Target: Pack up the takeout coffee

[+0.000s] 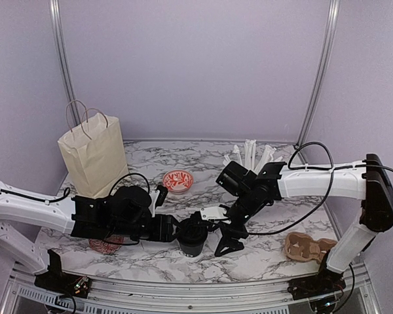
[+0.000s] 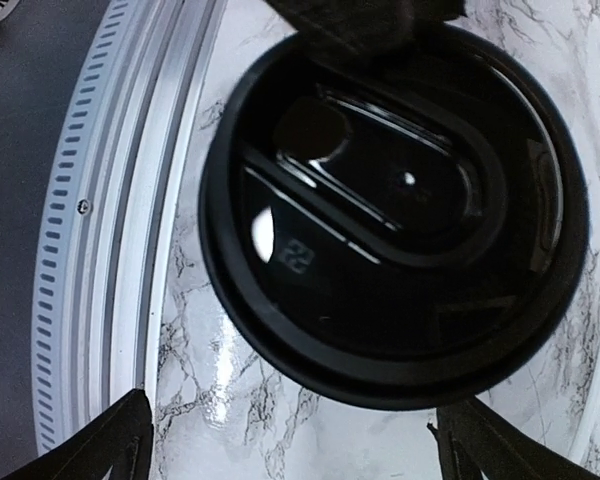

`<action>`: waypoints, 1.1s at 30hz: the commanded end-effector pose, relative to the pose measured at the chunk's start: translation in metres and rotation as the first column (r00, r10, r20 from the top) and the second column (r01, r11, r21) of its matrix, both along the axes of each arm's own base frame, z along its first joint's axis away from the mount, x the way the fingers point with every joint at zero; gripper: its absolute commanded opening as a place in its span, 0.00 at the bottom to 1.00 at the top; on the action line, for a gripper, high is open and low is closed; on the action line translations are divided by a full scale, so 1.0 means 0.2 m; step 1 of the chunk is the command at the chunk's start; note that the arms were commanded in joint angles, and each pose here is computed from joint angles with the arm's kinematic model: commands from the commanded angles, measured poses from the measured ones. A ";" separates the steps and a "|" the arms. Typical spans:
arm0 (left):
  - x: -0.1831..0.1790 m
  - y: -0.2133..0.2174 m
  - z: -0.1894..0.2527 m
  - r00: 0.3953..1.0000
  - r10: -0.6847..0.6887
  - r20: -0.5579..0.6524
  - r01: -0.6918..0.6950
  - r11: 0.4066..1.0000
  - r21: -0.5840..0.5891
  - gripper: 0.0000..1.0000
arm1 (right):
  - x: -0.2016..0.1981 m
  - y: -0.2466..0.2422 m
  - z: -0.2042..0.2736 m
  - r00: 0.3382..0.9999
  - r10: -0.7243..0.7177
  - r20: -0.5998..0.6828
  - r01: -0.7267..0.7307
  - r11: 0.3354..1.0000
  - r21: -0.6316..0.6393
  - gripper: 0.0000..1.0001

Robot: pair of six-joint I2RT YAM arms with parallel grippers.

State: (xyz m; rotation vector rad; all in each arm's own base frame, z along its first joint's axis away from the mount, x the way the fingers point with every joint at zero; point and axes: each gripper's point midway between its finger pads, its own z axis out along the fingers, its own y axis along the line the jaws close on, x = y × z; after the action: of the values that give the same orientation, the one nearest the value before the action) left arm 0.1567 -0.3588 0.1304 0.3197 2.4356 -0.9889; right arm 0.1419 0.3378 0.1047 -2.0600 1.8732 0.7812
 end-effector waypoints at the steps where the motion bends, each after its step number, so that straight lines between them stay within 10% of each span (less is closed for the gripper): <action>1: 0.05 -0.01 0.06 0.999 0.044 0.021 -0.043 0.999 -0.029 0.59 | -0.19 0.03 0.09 0.994 0.111 -0.025 -0.109 0.992 0.058 0.94; 20: 0.05 0.02 0.15 0.999 0.020 0.035 -0.019 0.999 -0.051 0.59 | -0.48 -0.05 0.11 0.940 0.321 -0.114 -0.318 0.947 0.038 0.91; 33: -0.07 -0.10 0.12 0.989 -0.143 -0.033 0.141 0.988 -0.057 0.59 | -0.20 -0.05 0.13 0.974 0.078 -0.213 -0.057 0.993 0.102 0.74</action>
State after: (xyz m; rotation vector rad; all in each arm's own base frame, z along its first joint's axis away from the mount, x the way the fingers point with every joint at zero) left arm 0.1522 -0.3661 0.1487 0.3805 2.4267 -1.0809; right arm 0.1004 0.3118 0.1331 -2.1203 1.8162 1.0544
